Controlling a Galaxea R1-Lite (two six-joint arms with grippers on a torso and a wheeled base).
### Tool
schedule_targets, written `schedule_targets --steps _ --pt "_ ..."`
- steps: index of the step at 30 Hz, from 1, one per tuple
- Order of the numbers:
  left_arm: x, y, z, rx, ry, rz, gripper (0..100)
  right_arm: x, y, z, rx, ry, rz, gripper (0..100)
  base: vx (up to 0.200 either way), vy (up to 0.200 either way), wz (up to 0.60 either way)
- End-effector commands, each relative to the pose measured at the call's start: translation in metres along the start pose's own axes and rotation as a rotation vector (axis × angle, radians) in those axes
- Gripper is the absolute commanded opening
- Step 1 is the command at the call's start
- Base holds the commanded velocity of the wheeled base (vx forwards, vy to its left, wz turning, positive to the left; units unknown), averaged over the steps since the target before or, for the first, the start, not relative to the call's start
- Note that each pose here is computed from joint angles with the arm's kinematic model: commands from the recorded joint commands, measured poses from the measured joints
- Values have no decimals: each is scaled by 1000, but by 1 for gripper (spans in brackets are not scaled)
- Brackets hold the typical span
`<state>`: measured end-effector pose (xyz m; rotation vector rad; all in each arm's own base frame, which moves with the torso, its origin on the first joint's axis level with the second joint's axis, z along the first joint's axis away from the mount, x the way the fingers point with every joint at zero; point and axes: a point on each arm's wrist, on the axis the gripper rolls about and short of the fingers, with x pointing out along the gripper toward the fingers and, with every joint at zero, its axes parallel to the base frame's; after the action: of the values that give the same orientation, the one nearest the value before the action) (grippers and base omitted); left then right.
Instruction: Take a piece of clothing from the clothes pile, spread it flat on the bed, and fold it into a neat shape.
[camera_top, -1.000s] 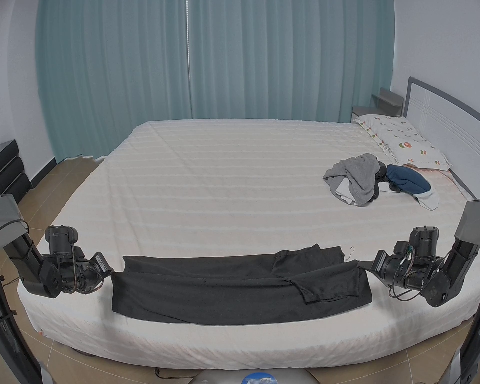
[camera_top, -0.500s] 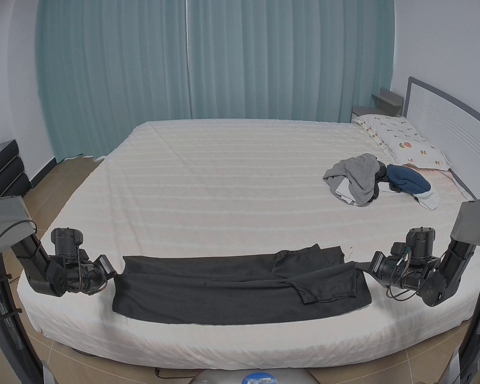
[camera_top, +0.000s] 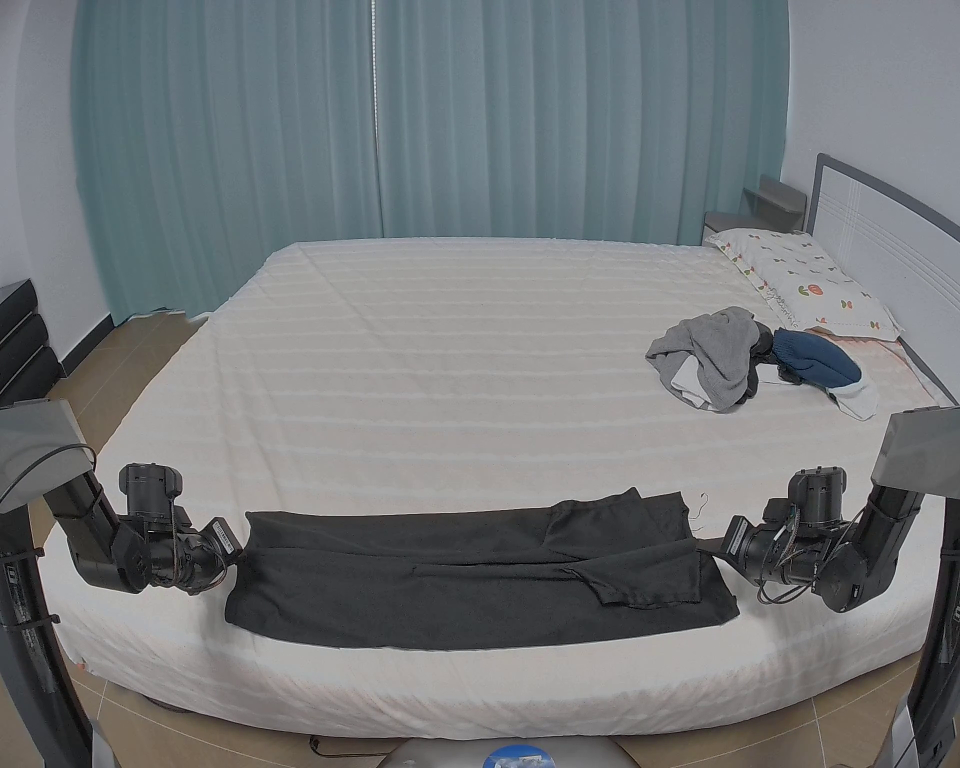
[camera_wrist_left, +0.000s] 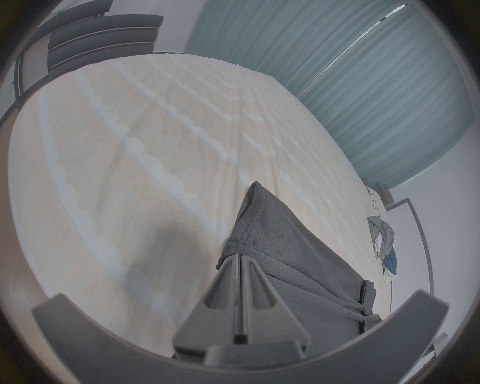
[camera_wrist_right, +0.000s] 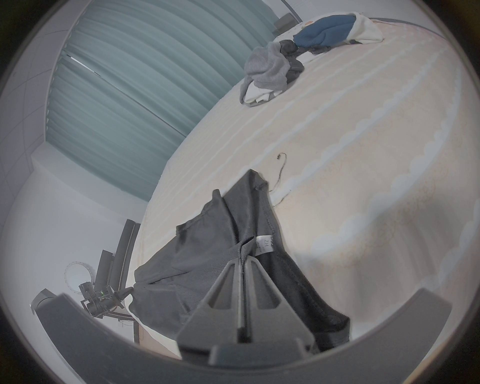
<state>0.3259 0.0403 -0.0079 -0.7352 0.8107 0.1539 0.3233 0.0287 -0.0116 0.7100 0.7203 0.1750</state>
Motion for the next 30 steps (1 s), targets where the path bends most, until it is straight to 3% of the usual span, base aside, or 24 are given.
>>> schedule_targets --steps 1,7,8,9,10,20,24,30 --pt "5 2 -1 -2 10 7 0 8 -7 -4 8 18 -17 0 0 0 0" --pt "5 1 -2 -1 10 5 0 14 -11 -4 11 19 -25 0 0 0 0" --pt "6 0 -2 1 12 3 100 14 -10 -5 10 20 -24 0 0 0 0" --pt "6 0 -2 1 13 4 100 14 -11 -5 10 20 -24 0 0 0 0" --pt "6 0 -3 2 14 3 100 15 -10 -4 8 18 -22 100 0 0 0" --pt "-4 -4 3 -7 -15 -8 100 -6 -1 12 4 -52 8 100 0 0 0" --pt "-6 -5 7 -37 -33 -13 100 -10 -1 18 40 -74 10 100 0 0 0" --pt "12 -11 10 -34 -35 -28 100 -8 0 18 51 -73 13 100 0 0 0"
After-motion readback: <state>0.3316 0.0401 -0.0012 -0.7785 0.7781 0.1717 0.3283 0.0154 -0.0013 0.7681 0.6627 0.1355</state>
